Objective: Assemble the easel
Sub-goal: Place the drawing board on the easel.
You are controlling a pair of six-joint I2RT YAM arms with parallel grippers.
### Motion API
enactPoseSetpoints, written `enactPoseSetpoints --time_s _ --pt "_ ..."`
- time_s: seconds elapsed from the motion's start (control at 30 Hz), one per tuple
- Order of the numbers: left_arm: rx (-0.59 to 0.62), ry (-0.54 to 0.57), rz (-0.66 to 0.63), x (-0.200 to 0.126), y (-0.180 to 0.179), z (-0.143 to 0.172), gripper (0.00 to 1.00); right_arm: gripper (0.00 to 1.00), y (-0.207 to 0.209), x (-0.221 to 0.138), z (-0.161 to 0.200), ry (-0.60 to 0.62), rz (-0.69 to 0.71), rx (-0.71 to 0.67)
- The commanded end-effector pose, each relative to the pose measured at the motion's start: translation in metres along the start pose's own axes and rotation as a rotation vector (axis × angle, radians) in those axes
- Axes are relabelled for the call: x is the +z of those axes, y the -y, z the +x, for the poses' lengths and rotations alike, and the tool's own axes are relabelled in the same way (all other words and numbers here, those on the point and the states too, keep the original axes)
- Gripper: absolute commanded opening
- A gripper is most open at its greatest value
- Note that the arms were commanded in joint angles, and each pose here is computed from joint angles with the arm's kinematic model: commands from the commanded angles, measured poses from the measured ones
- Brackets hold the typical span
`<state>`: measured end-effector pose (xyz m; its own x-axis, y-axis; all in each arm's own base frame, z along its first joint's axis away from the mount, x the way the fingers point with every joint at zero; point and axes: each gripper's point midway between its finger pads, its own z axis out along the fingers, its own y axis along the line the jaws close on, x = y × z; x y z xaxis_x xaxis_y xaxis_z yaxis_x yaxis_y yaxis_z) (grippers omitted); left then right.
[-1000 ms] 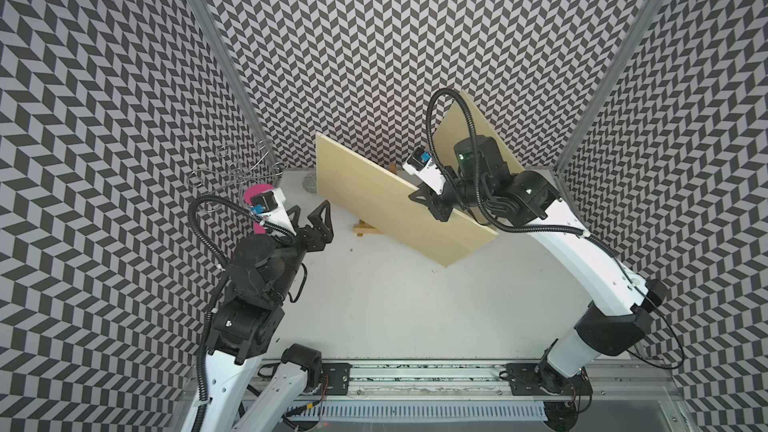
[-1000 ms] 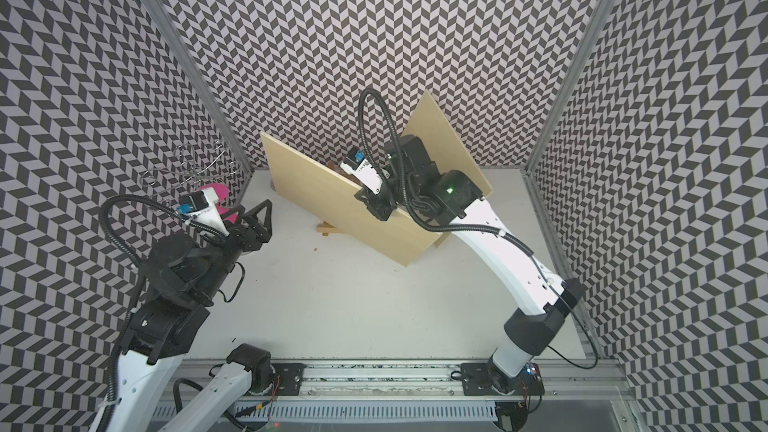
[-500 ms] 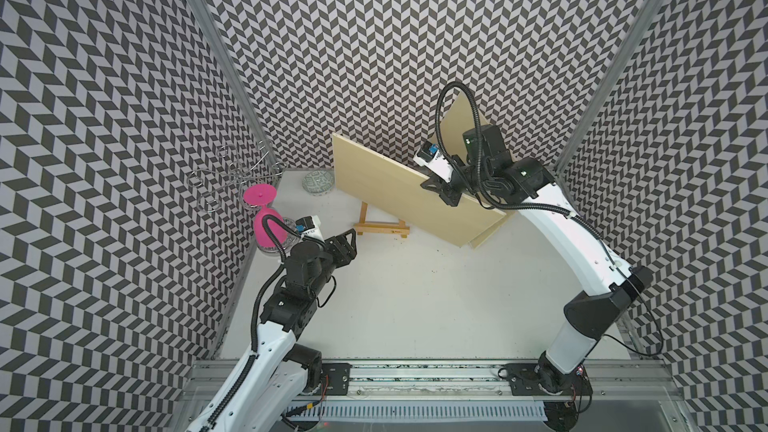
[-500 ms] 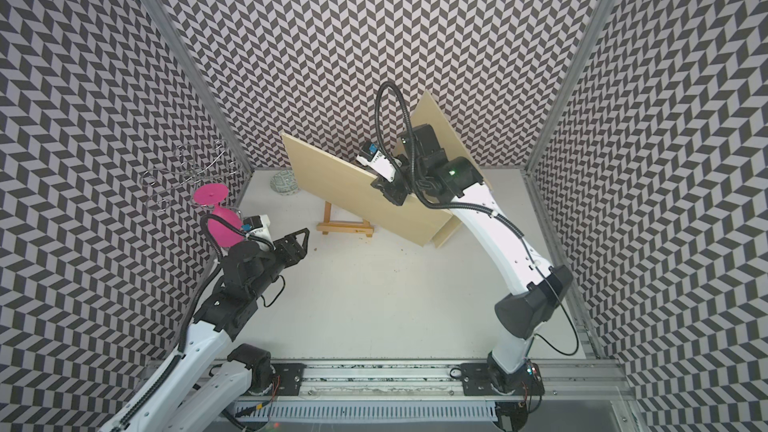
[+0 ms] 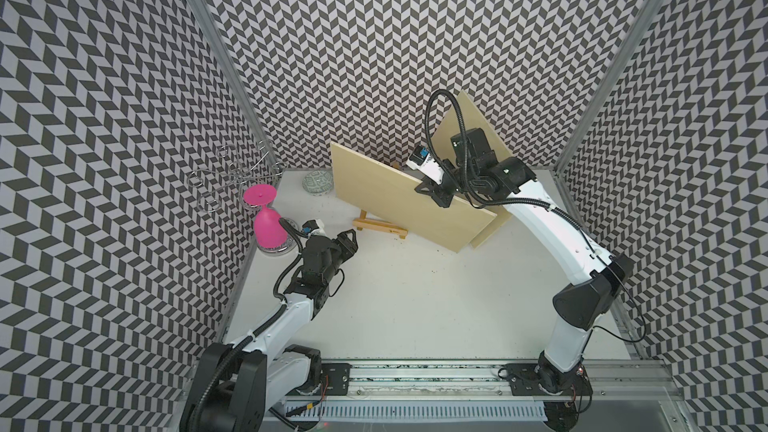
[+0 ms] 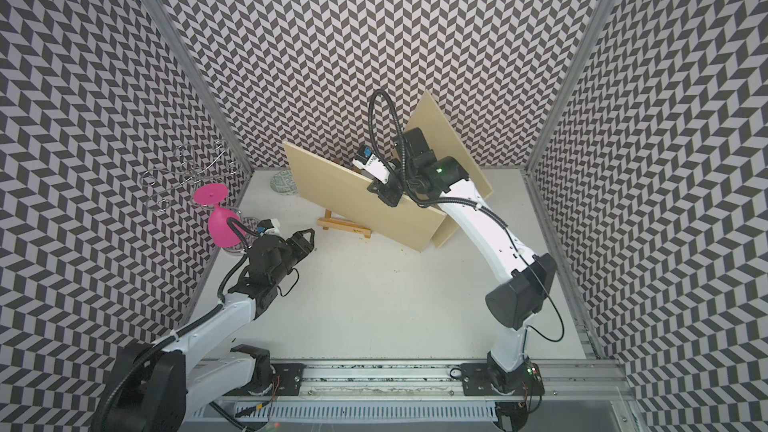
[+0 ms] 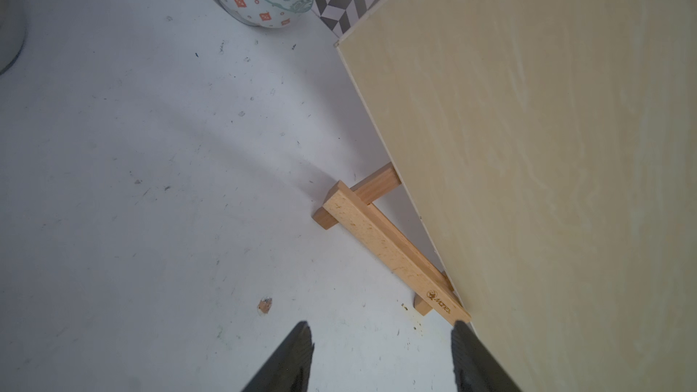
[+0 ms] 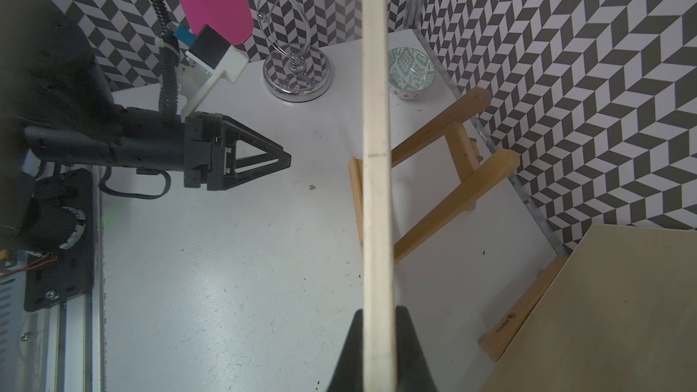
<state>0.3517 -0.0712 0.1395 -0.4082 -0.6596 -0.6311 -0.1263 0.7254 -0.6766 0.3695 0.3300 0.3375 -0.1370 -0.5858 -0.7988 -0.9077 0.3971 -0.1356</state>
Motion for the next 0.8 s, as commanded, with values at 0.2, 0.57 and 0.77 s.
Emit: enactPoseSetpoints --time_s 0.2,0.57,0.77 --pt "-0.031 0.014 0.059 0.026 -0.01 -0.008 0.58 0.0 -0.022 -0.031 -0.109 0.294 0.102 0.049" --pt "-0.026 -0.061 0.066 0.056 -0.018 0.007 0.51 0.0 -0.006 -0.041 -0.126 0.308 0.215 0.191" --pt "-0.029 -0.081 0.089 0.068 -0.017 0.012 0.5 0.0 -0.004 -0.03 -0.122 0.269 0.264 0.189"
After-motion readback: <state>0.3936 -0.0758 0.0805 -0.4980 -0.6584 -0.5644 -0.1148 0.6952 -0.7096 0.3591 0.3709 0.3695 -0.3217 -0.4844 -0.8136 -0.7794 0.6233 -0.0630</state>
